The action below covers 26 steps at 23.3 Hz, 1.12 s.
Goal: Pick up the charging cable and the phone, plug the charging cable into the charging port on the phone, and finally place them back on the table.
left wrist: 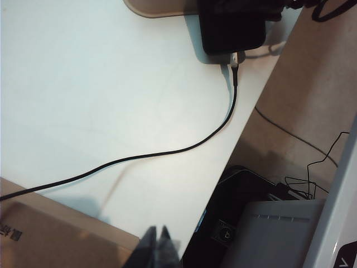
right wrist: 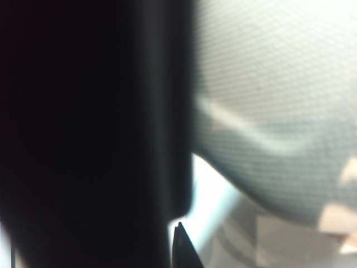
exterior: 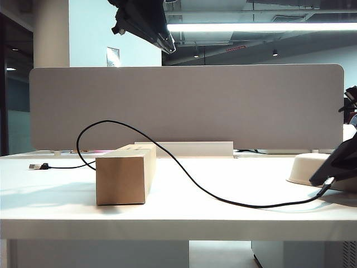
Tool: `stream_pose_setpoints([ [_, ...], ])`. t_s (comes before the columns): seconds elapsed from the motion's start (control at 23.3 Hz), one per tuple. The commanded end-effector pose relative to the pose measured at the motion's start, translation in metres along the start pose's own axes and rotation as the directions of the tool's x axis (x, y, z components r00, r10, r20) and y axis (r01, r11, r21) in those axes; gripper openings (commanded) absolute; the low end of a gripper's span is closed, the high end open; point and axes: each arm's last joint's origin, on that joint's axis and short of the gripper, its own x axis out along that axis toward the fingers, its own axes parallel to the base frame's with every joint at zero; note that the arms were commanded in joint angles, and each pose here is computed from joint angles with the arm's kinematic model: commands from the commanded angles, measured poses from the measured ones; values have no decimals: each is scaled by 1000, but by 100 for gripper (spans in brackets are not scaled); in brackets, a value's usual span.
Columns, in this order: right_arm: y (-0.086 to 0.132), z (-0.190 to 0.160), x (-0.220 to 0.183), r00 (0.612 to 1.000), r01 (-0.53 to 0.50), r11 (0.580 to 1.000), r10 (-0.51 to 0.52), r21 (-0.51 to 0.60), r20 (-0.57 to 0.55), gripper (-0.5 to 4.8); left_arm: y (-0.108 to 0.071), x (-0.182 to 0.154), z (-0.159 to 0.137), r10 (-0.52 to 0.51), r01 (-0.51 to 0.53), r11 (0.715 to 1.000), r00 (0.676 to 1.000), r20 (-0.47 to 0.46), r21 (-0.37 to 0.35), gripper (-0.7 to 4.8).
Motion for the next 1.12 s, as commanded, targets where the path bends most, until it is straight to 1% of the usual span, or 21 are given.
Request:
stream_pose_setpoints([
  [0.04, 0, 0, 0, 1000, 13, 1000, -13, 7, -1, 104, -2, -3, 1, 2, -2, 1000, 1000, 10, 7, -6],
  [0.13, -1, -1, 0, 1000, 19, 1000, -19, 12, -7, 152, -2, -3, 1, 1, -2, 1000, 1000, 10, 9, -6],
  [0.26, -3, -2, -1, 999, 49, 998, -49, 25, -6, 163, -2, -3, 1, 1, -1, 1000, 1000, 10, 10, -6],
  [0.3, -4, -2, -1, 998, 69, 997, -69, 29, -3, 211, -2, -3, 1, 1, -1, 1000, 1000, 9, 10, -6],
  [0.34, -5, -2, -1, 997, 74, 997, -74, 32, -4, 239, -2, -3, 1, 1, -1, 1000, 1000, 9, 10, -6],
  [0.39, -5, -3, -1, 997, 83, 996, -82, 37, -8, 279, -2, -4, 1, 1, -1, 1000, 1000, 10, 10, -6],
  [0.56, -8, -4, -2, 994, 104, 994, -103, 36, -22, 284, -3, -5, 1, 1, -1, 1000, 1000, 11, 11, -6],
  [0.82, -21, -2, -16, 987, 158, 985, -155, 64, -49, 284, -4, -6, 0, -1, 0, 1000, 1000, 8, 9, -6],
  [0.99, -22, 7, -32, 994, 105, 992, -104, 76, -14, 284, -6, -11, 1, 6, -6, 1000, 1000, 23, 16, -6],
  [1.12, -22, 8, -33, 994, 107, 992, -107, 72, -1, 284, -7, -13, 1, 8, -8, 1000, 1000, 28, 19, -6],
])
